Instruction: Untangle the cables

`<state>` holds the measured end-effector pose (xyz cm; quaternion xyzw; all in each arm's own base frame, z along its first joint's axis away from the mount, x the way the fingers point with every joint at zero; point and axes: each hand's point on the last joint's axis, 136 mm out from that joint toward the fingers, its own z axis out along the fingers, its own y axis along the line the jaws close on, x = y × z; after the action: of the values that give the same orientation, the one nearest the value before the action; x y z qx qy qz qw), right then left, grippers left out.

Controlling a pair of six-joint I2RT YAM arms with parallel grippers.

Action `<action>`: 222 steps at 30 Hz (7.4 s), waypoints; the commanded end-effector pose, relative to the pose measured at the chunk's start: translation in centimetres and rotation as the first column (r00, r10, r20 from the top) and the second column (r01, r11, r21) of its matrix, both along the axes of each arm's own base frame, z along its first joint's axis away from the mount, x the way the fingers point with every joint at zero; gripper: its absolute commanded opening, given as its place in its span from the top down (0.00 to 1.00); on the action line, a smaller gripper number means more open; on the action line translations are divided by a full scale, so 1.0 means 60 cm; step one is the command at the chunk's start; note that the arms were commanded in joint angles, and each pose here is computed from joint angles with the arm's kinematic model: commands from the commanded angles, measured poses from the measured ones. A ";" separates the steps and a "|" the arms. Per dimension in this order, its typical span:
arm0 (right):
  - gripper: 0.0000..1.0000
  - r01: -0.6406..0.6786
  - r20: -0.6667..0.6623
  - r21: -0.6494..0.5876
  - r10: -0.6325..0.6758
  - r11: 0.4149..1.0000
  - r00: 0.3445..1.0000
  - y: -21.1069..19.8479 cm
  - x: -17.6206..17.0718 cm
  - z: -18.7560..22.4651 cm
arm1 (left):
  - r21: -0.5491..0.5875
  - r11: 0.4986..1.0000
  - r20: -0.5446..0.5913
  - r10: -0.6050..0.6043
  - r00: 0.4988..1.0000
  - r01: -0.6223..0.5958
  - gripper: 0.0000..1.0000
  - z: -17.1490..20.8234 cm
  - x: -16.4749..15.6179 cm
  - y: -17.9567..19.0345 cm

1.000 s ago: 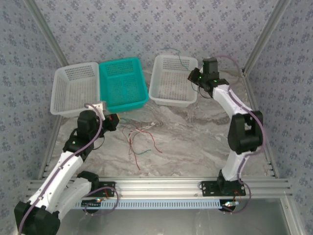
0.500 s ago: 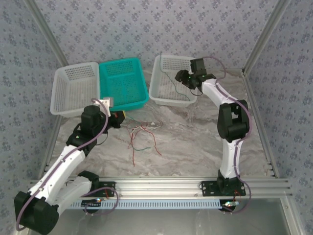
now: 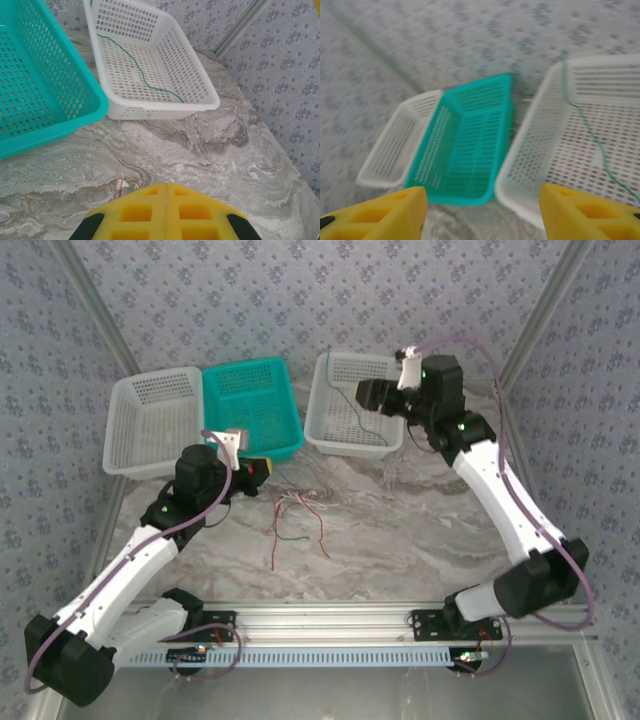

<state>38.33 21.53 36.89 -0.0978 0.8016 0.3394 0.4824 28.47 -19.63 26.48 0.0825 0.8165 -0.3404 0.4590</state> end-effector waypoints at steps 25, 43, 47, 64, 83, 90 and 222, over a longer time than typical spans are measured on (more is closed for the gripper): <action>0.40 -0.512 -0.287 -0.042 0.481 0.858 0.829 0.258 -0.194 -0.346 | 0.026 1.000 0.098 0.014 0.995 -0.017 1.00 0.063 0.001 0.000; 1.00 -0.350 -0.354 -0.140 0.283 0.926 0.891 0.170 -0.165 -0.400 | 0.029 0.890 0.047 0.454 0.890 -0.456 1.00 0.061 0.000 0.162; 1.00 -0.297 -0.375 -0.142 0.227 0.944 0.899 0.140 -0.155 -0.410 | 0.006 0.872 0.028 0.489 0.872 -0.489 1.00 0.060 -0.004 0.185; 1.00 0.033 -0.434 -0.214 -0.125 0.976 0.892 -0.026 -0.106 -0.440 | 0.001 0.867 0.012 0.498 0.867 -0.498 1.00 0.054 -0.005 0.192; 1.00 -0.268 -0.210 -0.269 0.215 0.925 0.954 0.056 -0.177 -0.326 | -0.165 0.985 -0.048 -0.054 0.997 0.046 0.41 0.093 0.003 -0.028; 1.00 -0.340 -0.176 -0.251 0.302 0.906 0.937 0.095 -0.201 -0.291 | -0.092 0.986 -0.105 -0.145 0.984 0.136 0.28 0.052 0.016 -0.104; 0.33 -0.073 -0.148 -0.067 0.062 0.995 0.987 0.239 -0.231 -0.217 | -0.048 0.897 -0.047 0.437 0.898 -0.439 1.00 0.066 0.015 0.176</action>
<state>23.88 33.59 23.36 -0.1580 0.8492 0.3267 0.3837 28.98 -9.72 29.80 -0.1032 0.8246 -0.2553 0.4941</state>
